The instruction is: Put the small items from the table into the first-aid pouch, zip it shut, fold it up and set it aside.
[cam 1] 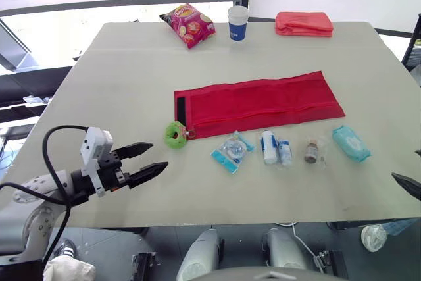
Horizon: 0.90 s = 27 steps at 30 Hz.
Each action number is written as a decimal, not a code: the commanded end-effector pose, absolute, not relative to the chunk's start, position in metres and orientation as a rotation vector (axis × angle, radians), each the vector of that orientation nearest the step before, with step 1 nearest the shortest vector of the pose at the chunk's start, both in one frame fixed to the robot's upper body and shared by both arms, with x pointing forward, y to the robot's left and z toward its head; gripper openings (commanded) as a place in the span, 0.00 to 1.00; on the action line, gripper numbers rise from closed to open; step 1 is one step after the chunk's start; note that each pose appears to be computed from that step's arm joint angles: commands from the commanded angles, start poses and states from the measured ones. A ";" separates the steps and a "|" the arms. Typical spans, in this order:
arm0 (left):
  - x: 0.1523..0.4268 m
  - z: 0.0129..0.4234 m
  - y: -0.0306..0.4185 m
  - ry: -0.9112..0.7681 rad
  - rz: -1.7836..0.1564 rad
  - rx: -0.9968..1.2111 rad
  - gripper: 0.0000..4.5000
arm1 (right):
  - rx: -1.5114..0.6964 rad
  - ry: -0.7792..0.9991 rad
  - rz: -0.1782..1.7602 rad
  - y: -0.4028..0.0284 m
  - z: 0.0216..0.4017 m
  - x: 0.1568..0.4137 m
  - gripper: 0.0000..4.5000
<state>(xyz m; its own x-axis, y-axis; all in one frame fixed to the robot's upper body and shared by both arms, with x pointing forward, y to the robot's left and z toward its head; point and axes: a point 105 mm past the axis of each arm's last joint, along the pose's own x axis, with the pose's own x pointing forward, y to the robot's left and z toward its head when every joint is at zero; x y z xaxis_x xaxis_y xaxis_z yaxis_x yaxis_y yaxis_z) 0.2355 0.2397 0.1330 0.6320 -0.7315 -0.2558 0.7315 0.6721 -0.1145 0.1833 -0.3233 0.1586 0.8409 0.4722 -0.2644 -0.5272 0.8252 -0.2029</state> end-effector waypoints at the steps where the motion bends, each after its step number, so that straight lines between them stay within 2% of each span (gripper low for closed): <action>1: 0.243 0.147 0.237 0.241 -0.844 0.023 1.00 | -0.302 0.145 0.536 -0.319 0.174 0.184 1.00; 5: 0.252 0.150 0.224 0.261 -0.885 0.043 1.00 | -0.292 0.064 0.584 -0.295 0.190 0.191 1.00; 8: 0.259 0.159 0.208 0.289 -0.930 0.005 1.00 | -0.268 0.028 0.724 -0.258 0.203 0.193 1.00; 16: 0.278 0.156 0.178 0.591 -1.090 -0.106 1.00 | -0.247 0.032 1.105 -0.176 0.223 0.175 1.00; 20: 0.289 0.143 0.162 0.717 -1.174 -0.089 1.00 | -0.262 0.021 1.163 -0.161 0.231 0.174 1.00; 27: 0.324 0.127 0.126 0.812 -1.271 -0.052 1.00 | -0.266 0.013 1.157 -0.154 0.234 0.174 1.00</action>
